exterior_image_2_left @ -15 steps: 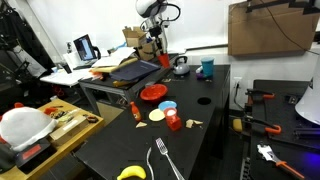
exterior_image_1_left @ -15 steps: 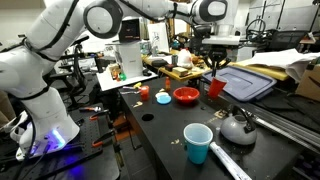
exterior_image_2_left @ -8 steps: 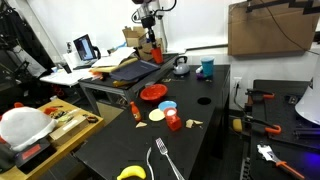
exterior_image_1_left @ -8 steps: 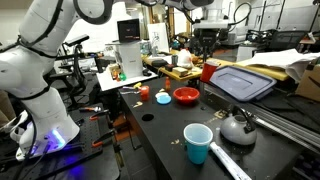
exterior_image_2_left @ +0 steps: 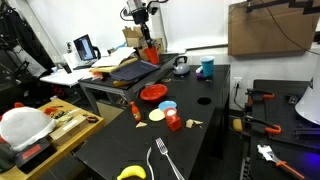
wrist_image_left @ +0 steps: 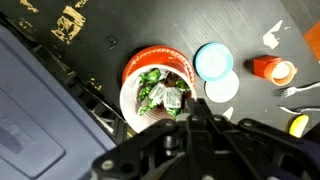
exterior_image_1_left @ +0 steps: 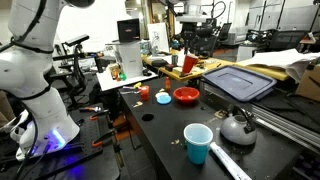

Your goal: Move the red cup to the left

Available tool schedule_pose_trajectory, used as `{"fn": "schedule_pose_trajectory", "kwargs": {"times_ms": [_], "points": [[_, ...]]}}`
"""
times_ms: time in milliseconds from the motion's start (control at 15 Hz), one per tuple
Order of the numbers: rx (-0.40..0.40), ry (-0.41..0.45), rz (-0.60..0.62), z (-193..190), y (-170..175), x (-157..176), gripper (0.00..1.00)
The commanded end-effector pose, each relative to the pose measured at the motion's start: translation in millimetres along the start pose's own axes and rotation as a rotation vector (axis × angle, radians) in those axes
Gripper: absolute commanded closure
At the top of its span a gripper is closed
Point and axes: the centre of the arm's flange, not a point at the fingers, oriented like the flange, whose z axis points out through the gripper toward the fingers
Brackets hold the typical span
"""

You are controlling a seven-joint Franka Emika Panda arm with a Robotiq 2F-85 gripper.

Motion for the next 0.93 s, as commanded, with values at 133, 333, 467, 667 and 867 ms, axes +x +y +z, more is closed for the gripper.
{"fn": "schedule_pose_trajectory", "kwargs": {"times_ms": [133, 333, 467, 667, 867], "points": [[0.015, -0.009, -0.079, -0.3, -74.5, -9.0, 0.99], [0.017, -0.022, -0.114, 1.1, -98.9, 0.5, 0.99], [0.017, -0.032, -0.141, 4.6, -115.0, 7.9, 0.99], [0.014, -0.047, -0.180, 12.5, -138.4, 19.8, 0.99], [0.012, -0.054, -0.212, 20.5, -158.5, 34.5, 0.99]]}}
